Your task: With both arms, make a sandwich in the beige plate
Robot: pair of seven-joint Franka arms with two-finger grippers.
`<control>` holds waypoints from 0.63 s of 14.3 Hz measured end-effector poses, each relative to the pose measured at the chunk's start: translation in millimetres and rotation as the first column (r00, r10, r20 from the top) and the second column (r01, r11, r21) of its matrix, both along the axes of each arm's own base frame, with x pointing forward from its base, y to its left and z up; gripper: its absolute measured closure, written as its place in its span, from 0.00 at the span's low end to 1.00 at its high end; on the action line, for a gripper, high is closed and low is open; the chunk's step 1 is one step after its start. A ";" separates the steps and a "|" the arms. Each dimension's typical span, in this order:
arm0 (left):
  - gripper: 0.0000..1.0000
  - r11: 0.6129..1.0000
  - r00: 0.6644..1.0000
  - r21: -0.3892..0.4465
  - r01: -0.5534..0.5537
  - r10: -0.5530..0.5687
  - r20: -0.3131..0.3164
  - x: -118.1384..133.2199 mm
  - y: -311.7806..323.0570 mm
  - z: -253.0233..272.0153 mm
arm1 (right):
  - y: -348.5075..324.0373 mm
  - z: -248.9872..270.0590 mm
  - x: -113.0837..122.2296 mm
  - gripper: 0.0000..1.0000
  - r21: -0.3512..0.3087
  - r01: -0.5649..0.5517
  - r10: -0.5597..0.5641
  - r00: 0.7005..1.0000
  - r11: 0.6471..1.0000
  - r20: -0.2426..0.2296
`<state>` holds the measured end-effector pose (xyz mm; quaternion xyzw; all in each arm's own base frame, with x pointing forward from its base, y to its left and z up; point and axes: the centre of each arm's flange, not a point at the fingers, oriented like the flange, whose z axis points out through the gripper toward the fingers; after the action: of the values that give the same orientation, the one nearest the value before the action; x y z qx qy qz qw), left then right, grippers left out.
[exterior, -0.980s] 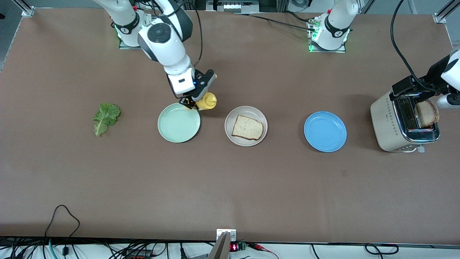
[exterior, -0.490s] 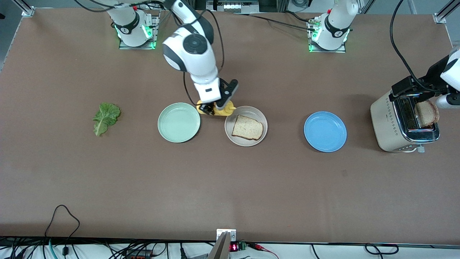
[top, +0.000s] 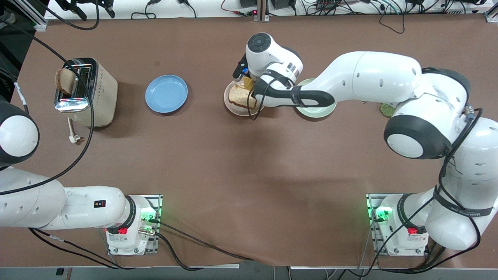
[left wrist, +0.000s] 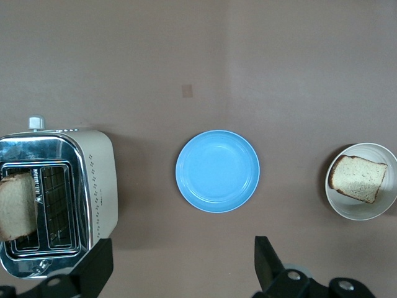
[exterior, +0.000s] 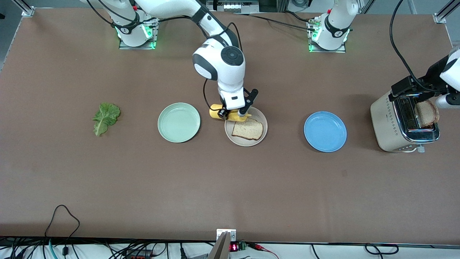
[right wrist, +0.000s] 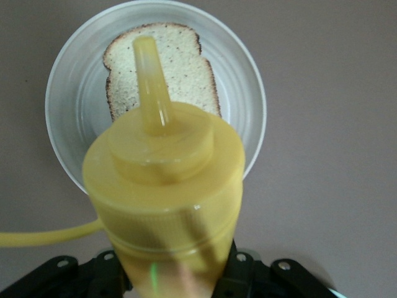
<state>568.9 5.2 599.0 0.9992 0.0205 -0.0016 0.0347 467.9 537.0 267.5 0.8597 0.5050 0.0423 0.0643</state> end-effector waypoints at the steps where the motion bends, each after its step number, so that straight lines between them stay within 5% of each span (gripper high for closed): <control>1: 0.00 1.000 1.000 0.000 0.000 0.000 0.000 0.0 0.0 0.0 | 1.9 -3.7 -1.4 0.49 -0.008 -0.005 0.005 1.000 1.000 0.004; 9: 0.00 1.000 1.000 0.000 0.000 0.000 0.001 0.1 -0.2 0.0 | 2.1 -4.4 -0.1 0.49 -0.023 -0.009 0.010 1.000 1.000 0.018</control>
<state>569.0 4.9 599.1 0.9992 0.0203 -0.0014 0.0347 467.7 539.1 263.1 0.8560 0.5090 0.0445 0.0787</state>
